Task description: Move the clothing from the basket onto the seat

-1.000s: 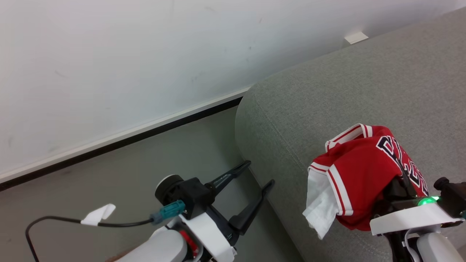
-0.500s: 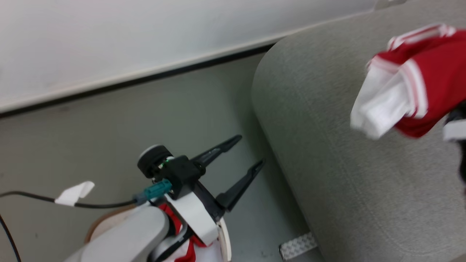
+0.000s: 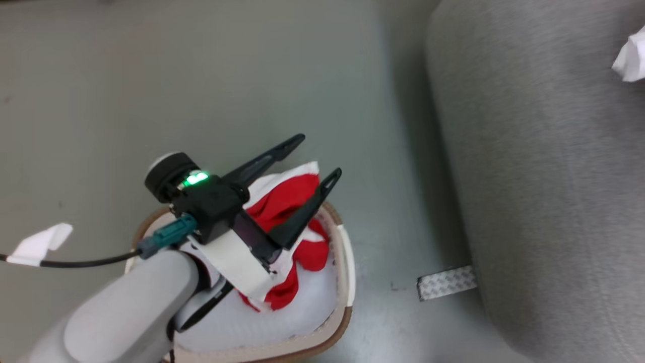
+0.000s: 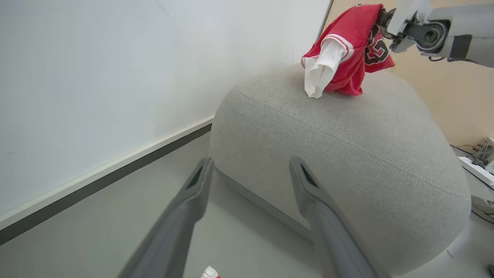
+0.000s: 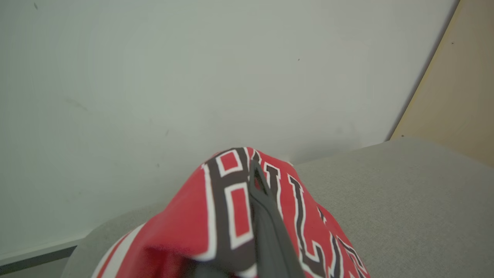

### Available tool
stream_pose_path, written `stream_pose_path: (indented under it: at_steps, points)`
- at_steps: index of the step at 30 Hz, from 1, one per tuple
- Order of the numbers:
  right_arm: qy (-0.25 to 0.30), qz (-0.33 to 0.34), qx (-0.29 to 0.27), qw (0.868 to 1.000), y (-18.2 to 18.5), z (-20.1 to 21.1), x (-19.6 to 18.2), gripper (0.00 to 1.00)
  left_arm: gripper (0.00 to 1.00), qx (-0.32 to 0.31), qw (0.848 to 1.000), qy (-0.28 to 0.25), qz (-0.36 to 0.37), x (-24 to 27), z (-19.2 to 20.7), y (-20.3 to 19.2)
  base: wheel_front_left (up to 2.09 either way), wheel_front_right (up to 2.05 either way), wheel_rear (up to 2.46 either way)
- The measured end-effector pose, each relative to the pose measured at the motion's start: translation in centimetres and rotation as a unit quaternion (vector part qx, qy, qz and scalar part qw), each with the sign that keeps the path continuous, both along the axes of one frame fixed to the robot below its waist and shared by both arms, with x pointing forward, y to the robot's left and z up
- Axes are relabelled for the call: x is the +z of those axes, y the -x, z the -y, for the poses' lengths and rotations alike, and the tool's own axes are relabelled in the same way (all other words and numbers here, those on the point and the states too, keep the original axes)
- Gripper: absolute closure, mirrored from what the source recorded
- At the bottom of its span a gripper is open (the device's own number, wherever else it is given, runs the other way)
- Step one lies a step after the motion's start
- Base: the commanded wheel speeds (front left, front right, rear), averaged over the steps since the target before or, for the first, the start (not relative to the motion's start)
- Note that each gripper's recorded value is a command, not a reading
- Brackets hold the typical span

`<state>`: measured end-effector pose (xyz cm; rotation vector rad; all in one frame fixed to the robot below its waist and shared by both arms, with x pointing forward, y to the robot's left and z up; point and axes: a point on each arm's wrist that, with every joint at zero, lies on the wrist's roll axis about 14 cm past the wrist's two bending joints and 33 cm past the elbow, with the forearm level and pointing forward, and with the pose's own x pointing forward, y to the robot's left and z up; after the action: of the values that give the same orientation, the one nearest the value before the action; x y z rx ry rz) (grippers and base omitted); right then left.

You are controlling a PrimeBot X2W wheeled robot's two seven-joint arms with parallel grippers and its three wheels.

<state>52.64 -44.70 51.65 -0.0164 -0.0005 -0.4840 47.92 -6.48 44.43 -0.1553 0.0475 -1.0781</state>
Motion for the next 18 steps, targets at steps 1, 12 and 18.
stream_pose_path:
  at_steps: [1,12,18]
  points:
    - [0.003,-0.032,-0.002,0.999,-0.2,0.2,-1.7,1.0,0.0,0.006,1.0,-0.002,-0.004,-0.6,-0.4,-0.3,0.0,0.0,0.0]
    - [-0.024,-0.285,0.026,0.958,2.5,-2.5,-12.1,0.0,0.0,0.028,0.999,-0.014,-0.013,-1.4,-1.8,-0.3,0.0,0.0,0.0]
    - [-0.004,-0.329,0.069,0.942,5.0,-4.7,-11.0,0.0,0.0,0.046,0.999,-0.009,-0.004,1.1,-1.6,0.9,0.0,0.0,0.0]
